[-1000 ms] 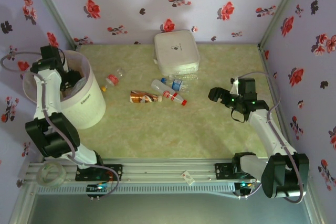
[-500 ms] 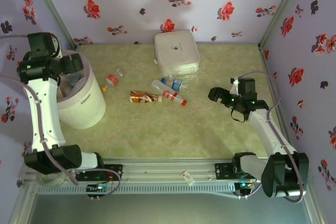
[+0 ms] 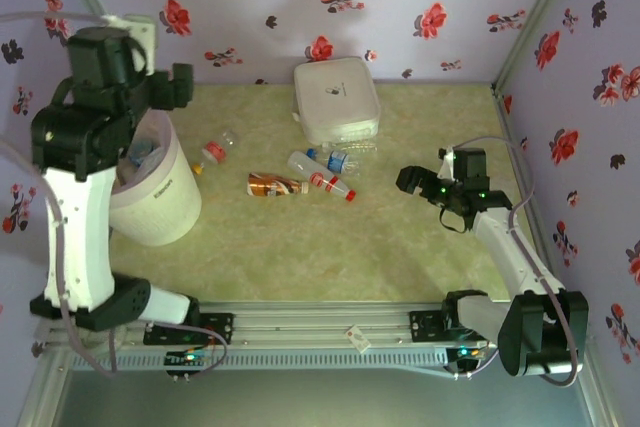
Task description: Put the plastic bottles in the bin
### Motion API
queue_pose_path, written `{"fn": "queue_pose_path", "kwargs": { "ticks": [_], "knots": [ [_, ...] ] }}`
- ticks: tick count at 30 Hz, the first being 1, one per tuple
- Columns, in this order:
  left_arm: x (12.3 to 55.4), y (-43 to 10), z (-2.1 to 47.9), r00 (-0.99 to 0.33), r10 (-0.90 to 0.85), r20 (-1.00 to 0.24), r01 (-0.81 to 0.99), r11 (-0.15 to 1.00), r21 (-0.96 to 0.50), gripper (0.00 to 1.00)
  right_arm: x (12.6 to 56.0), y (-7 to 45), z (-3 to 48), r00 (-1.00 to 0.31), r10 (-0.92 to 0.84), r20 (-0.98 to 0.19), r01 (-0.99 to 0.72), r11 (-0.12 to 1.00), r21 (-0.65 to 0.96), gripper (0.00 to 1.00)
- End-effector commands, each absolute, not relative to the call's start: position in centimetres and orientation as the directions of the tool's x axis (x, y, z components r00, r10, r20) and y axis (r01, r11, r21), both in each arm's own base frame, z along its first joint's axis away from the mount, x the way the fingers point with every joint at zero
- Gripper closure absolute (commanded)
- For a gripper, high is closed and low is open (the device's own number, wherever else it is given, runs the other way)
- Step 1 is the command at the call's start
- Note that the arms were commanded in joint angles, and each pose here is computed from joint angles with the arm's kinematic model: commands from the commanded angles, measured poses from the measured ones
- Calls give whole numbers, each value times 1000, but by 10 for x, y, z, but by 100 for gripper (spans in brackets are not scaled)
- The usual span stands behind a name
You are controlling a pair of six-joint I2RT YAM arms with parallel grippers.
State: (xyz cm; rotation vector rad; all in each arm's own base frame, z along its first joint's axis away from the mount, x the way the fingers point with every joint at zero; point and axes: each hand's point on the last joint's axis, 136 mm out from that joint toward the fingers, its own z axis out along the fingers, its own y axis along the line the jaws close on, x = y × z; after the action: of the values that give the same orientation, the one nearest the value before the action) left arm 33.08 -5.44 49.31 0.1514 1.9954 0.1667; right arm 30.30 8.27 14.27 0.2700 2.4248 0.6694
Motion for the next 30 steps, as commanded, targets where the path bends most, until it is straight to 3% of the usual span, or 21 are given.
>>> {"fn": "queue_pose_path", "kwargs": {
  "ticks": [1, 11, 30],
  "knots": [
    [357, -85, 439, -567, 372, -735, 142, 923, 357, 7, 306, 83, 154, -778, 357, -517, 25, 840, 542, 1],
    [414, -154, 348, -685, 485, -543, 295, 867, 402, 9, 302, 81, 154, -779, 352, -520, 28, 847, 532, 1],
    [476, -106, 172, -901, 348, -260, 271, 918, 290, 9, 295, 78, 151, -775, 340, -532, 26, 859, 510, 1]
  ]
}}
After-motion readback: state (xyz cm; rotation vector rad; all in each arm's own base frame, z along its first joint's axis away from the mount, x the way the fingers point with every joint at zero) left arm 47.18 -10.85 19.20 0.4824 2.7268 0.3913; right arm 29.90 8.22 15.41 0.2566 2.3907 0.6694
